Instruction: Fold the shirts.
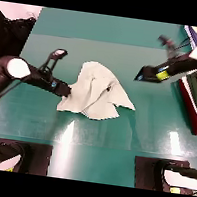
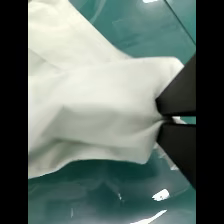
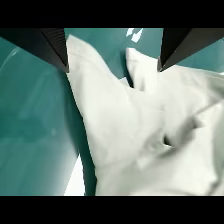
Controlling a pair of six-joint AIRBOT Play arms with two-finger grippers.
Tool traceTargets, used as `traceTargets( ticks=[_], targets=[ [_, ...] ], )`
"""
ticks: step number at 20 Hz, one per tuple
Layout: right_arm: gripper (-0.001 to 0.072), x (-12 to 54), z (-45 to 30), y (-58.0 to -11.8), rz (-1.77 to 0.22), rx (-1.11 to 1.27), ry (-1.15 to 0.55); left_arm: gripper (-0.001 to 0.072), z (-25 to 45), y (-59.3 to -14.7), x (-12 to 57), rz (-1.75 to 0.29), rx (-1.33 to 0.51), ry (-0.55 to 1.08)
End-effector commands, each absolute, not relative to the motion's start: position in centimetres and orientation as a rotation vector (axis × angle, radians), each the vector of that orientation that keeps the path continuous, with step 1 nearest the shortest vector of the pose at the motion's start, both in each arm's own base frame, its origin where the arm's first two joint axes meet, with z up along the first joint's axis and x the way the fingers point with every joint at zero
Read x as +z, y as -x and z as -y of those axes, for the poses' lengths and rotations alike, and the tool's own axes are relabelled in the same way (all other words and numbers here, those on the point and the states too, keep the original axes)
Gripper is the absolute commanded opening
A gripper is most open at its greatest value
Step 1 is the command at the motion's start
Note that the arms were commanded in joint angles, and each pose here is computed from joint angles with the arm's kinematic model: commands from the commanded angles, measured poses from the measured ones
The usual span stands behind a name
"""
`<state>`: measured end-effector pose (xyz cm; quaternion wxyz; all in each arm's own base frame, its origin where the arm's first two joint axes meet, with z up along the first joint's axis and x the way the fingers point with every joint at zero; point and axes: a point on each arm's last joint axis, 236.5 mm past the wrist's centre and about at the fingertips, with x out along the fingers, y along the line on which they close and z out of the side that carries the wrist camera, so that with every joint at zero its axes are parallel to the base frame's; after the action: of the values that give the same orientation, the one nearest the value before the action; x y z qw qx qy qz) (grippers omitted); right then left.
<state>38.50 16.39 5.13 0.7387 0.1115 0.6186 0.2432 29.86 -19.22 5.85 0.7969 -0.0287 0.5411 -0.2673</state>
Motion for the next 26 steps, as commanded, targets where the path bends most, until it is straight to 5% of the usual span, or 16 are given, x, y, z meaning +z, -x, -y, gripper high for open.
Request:
traceTargets(
  ticks=[1, 7, 9, 10, 11, 15, 20, 26],
  targets=[
    [0.0616, -2.7, -19.6, -37.8, -1.475, 0.565, -0.260, 0.0027, 17.8, -30.0, 8.0, -1.129, -0.549, 0.032],
    [0.0544, -6.9, -22.7, -38.8, -1.529, 0.592, -0.219, 0.0027, 17.8, -29.4, 7.8, -1.160, -0.544, 0.040],
    [0.0165, -6.8, -23.0, -39.5, -1.504, 0.593, -0.209, 0.0027, 17.7, -29.0, 7.6, -1.179, -0.546, 0.037],
    [0.0054, -6.6, -22.7, -39.9, -1.489, 0.585, -0.185, 0.0027, 17.6, -28.8, 7.5, -1.186, -0.547, 0.035],
    [0.0019, -6.3, -22.1, -40.4, -1.473, 0.574, -0.148, 0.0027, 17.6, -28.7, 7.5, -1.190, -0.548, 0.035],
    [0.0017, -0.2, -18.5, -41.6, -1.347, 0.515, 0.046, 0.0026, 16.5, -30.1, 10.0, -1.127, -0.515, -0.029],
    [0.0018, 19.6, -14.4, -42.0, -0.903, 0.457, 0.054, 0.0027, 13.6, -33.5, 25.9, -0.764, -0.417, -0.143],
    [0.0017, 40.8, -10.2, -33.3, -0.382, 0.385, 0.036, 0.0027, 12.3, -28.0, 43.7, -0.353, -0.446, -0.098]
  ],
)
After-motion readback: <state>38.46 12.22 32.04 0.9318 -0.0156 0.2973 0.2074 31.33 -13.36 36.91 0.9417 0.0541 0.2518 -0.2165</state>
